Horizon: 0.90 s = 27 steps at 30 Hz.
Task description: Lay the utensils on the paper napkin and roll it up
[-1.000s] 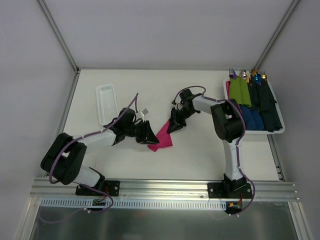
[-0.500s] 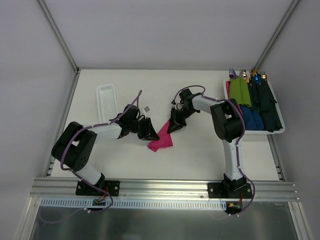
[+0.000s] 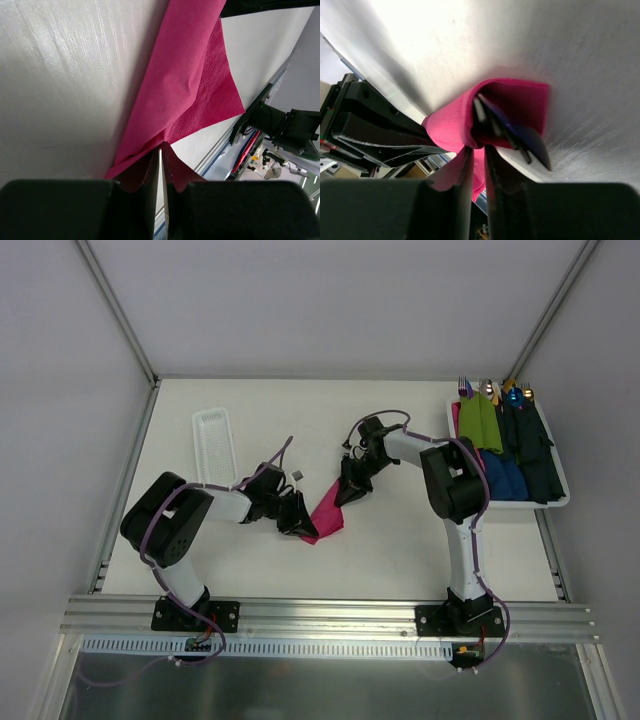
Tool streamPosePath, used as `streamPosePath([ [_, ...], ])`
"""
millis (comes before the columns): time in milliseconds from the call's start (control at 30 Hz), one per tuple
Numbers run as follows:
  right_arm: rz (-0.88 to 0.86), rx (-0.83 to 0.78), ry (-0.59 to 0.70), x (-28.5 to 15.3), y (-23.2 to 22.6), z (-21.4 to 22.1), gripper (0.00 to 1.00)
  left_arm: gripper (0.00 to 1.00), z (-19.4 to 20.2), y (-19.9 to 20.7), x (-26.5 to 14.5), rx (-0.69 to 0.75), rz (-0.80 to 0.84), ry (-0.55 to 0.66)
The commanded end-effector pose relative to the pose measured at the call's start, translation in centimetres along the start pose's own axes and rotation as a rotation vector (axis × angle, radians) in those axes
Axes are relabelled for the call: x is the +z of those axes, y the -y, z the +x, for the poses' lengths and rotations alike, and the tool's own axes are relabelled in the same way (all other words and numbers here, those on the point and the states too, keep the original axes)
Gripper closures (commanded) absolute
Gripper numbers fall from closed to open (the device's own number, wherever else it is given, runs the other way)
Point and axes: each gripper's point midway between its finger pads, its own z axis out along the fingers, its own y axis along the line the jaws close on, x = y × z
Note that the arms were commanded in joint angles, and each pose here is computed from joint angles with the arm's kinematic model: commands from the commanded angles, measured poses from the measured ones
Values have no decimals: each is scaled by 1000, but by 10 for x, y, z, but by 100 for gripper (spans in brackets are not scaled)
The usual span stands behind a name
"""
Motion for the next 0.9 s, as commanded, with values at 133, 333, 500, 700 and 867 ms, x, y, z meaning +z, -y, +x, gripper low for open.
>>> streamPosePath([
  [133,-46,-110,52,-21,-22,-8,71,93,20,-53,9,-88,-198,-8],
  [333,-133,-189,120,-48,-58,-1,68,93,14,-59,8,-128,-247,27],
  [500,-135,-189,112,-43,-58,7,68,93,7,-57,13,-164,-248,32],
  [700,-120,-115,83,-19,-37,7,69,94,-1,-48,20,-191,-216,29],
  [867,-53,-58,62,-1,-11,6,70,94,0,-46,20,-194,-205,29],
])
